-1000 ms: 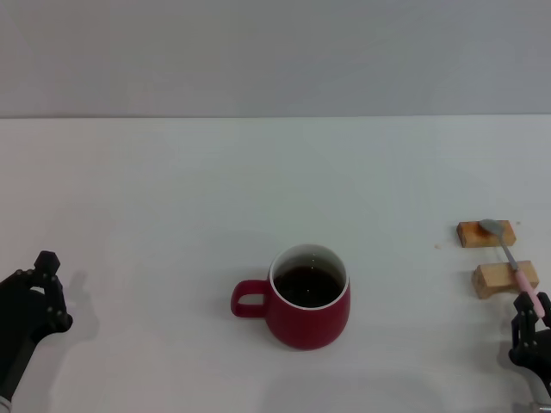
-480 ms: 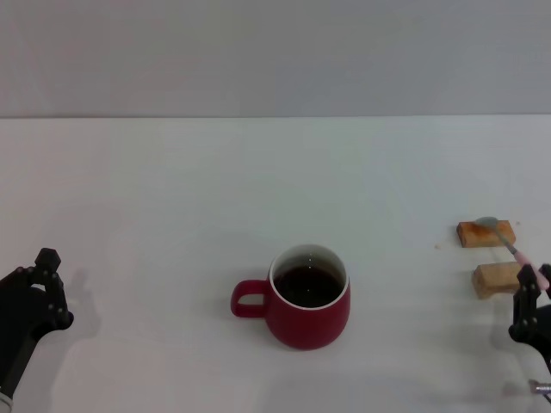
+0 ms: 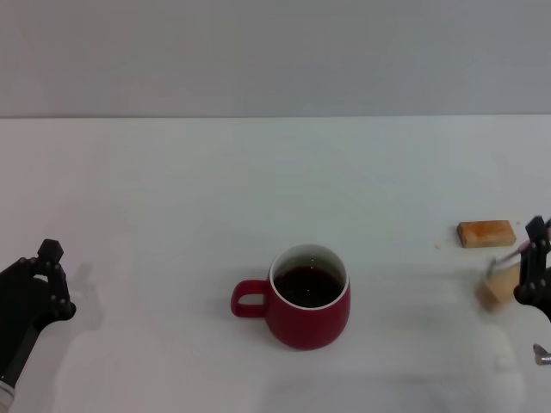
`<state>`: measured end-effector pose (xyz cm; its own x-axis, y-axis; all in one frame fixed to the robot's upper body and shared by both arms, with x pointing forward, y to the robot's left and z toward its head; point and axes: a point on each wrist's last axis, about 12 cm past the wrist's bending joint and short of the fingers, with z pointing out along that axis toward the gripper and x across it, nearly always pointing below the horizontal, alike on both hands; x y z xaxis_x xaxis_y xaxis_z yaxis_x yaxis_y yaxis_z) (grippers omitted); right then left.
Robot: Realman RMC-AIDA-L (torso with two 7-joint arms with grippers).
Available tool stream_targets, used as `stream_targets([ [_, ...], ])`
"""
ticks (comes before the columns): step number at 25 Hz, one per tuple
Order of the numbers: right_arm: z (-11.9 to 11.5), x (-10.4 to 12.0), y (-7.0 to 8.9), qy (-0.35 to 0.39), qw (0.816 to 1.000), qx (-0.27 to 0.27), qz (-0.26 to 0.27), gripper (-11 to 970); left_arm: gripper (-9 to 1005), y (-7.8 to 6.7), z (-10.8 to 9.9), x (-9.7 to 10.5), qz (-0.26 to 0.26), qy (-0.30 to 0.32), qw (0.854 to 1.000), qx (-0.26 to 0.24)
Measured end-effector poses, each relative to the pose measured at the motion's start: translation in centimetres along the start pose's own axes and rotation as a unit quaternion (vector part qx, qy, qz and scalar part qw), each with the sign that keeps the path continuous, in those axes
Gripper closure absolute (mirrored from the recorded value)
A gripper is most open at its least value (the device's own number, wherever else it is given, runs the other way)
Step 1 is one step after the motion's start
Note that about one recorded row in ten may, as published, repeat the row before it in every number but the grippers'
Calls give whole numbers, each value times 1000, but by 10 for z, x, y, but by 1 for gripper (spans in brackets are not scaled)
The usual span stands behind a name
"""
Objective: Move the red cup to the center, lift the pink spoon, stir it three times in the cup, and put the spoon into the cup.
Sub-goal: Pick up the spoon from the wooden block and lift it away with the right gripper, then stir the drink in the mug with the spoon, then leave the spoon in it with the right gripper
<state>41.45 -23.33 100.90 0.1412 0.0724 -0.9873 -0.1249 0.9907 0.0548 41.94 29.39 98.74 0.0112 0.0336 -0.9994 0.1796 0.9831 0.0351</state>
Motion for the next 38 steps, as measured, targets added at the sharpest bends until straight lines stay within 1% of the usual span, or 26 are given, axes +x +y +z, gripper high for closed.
stream_targets([
  [4, 4, -5, 5, -16, 1000, -9, 5, 917, 986, 1, 5, -2, 4, -3, 1000, 4],
  [5, 5, -8, 8, -26, 999, -15, 12, 922, 986, 1, 6, -2, 6, -4, 1000, 5],
  [7, 6, -9, 10, -29, 999, -17, 14, 931, 986, 2, 7, -2, 7, -4, 1000, 5],
  [10, 6, -14, 17, -49, 998, -32, 26, 945, 986, 4, 9, -3, 12, -4, 1000, 7],
  [16, 6, -22, 26, -74, 995, -48, 45, 944, 985, 6, 13, -4, 17, -6, 1000, 7],
  [19, 8, -26, 33, -86, 993, -67, 53, 943, 985, 7, 14, -4, 19, -6, 1000, 5],
  [20, 9, -30, 37, -99, 990, -80, 59, 943, 985, 8, 14, -4, 20, -6, 1000, 4],
  [21, 9, -30, 37, -99, 990, -80, 59, 943, 985, 8, 15, -4, 20, -6, 1000, 4],
  [24, 10, -37, 45, -123, 984, -103, 75, 944, 985, 9, 15, -4, 20, -7, 1000, 0],
  [25, 11, -42, 52, -138, 979, -119, 89, 944, 985, 9, 15, -4, 20, -7, 1000, -2],
  [26, 11, -42, 52, -138, 979, -119, 89, 944, 985, 9, 15, -4, 19, -7, 1000, -3],
  [32, 14, -52, 67, -163, 966, -164, 116, 944, 985, 11, 12, -4, 18, -9, 1000, -11],
  [38, 17, -53, 76, -161, 961, -188, 124, 944, 985, 11, 11, -4, 17, -9, 1000, -11],
])
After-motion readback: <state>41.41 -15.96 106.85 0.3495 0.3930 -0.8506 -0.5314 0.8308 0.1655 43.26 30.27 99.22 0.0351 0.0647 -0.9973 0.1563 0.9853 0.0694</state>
